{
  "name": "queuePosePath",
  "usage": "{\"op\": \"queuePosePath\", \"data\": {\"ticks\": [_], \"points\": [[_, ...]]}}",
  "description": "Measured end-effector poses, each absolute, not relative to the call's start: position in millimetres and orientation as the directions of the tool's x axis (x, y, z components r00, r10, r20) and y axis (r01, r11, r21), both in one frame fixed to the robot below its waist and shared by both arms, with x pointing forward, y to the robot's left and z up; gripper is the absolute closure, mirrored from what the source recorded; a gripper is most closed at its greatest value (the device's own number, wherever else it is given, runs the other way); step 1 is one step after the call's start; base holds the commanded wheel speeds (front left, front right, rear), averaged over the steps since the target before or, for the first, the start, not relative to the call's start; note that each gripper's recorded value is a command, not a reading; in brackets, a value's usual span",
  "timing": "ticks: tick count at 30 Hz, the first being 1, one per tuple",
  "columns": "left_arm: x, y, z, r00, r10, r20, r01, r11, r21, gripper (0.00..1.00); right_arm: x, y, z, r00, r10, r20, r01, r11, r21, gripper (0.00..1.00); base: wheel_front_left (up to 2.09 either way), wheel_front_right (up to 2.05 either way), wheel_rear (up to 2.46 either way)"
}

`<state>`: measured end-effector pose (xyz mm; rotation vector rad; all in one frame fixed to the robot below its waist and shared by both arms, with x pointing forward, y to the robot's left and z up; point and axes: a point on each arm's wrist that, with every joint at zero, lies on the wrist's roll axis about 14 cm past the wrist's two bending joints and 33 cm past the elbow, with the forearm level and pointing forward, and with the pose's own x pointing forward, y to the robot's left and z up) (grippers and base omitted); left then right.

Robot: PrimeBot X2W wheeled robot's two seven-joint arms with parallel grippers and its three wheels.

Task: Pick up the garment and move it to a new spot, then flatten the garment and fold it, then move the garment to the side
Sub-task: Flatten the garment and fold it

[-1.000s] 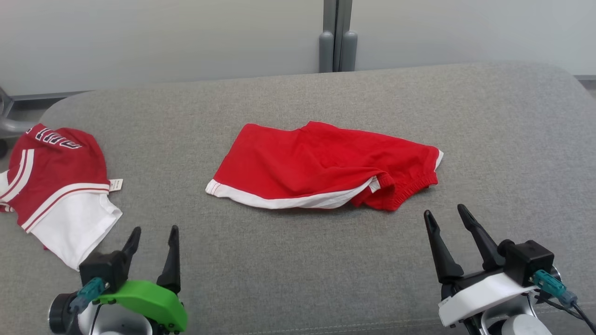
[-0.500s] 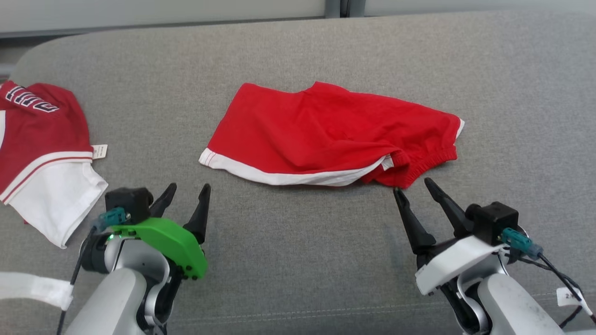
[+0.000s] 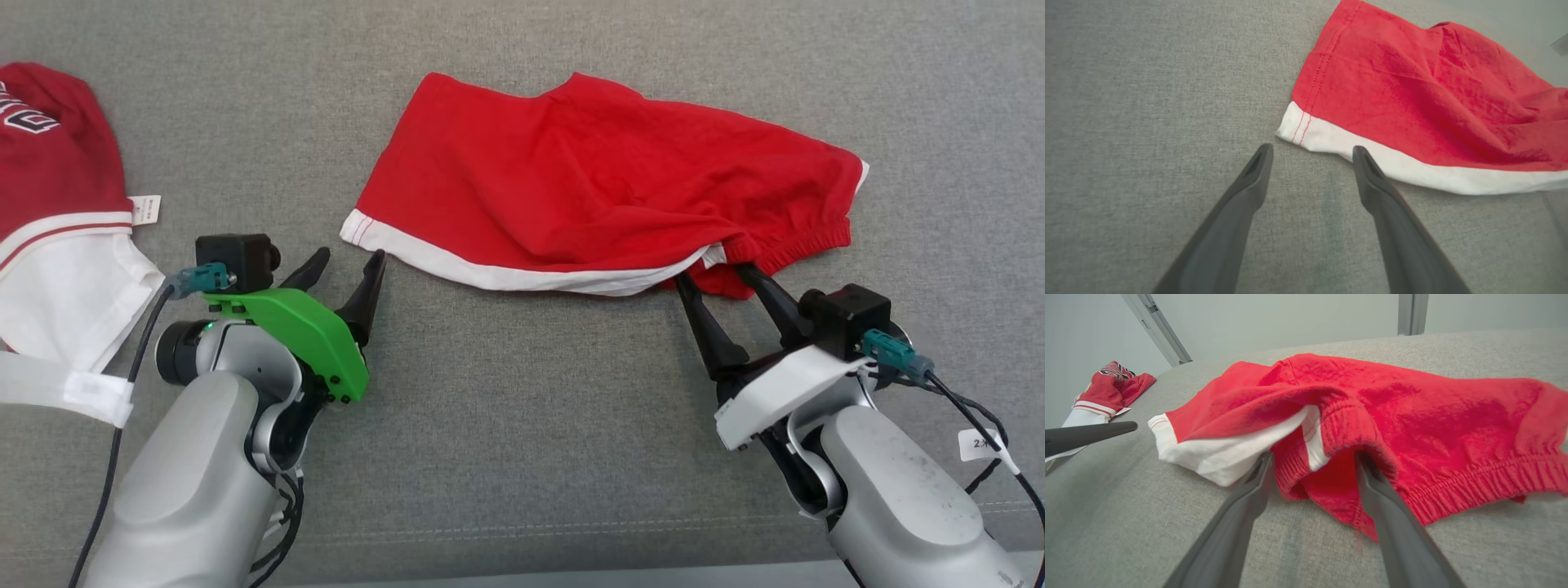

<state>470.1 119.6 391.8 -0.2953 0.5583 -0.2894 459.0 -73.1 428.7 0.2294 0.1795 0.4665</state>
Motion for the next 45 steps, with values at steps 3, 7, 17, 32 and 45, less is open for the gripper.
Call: {"op": "queuePosePath", "data": {"ticks": [3, 7, 17, 32, 45], "points": [[477.4, 121.6, 384.5, 0.804, -0.343, -0.486, 0.182, 0.92, -0.347, 0.0, 465.6, -68.0, 426.2, 0.871, 0.477, -0.115, -0.437, 0.861, 0.26, 0.0, 0.0, 0.0, 0.0], [482.8, 119.3, 374.2, 0.788, -0.353, -0.505, 0.178, 0.915, -0.362, 0.0, 470.1, -65.2, 422.4, 0.866, 0.486, -0.116, -0.446, 0.856, 0.26, 0.0, 0.0, 0.0, 0.0], [496.3, 113.6, 366.2, 0.8, -0.351, -0.486, 0.169, 0.91, -0.379, 1.0, 473.0, -68.0, 427.9, 0.865, 0.493, -0.094, -0.458, 0.853, 0.251, 1.0, 0.0, 0.0, 0.0], [508.0, 135.6, 426.3, 0.913, -0.263, -0.313, 0.163, 0.936, -0.311, 1.0, 418.6, -70.8, 466.9, 0.805, 0.588, -0.077, -0.54, 0.78, 0.315, 1.0, 0.0, 0.0, 0.0], [501.0, 133.8, 531.5, 0.966, -0.246, -0.079, 0.22, 0.943, -0.25, 1.0, 412.3, -97.9, 564.0, 0.81, 0.575, 0.114, -0.578, 0.751, 0.318, 1.0, 0.0, 0.0, 0.0]]}}
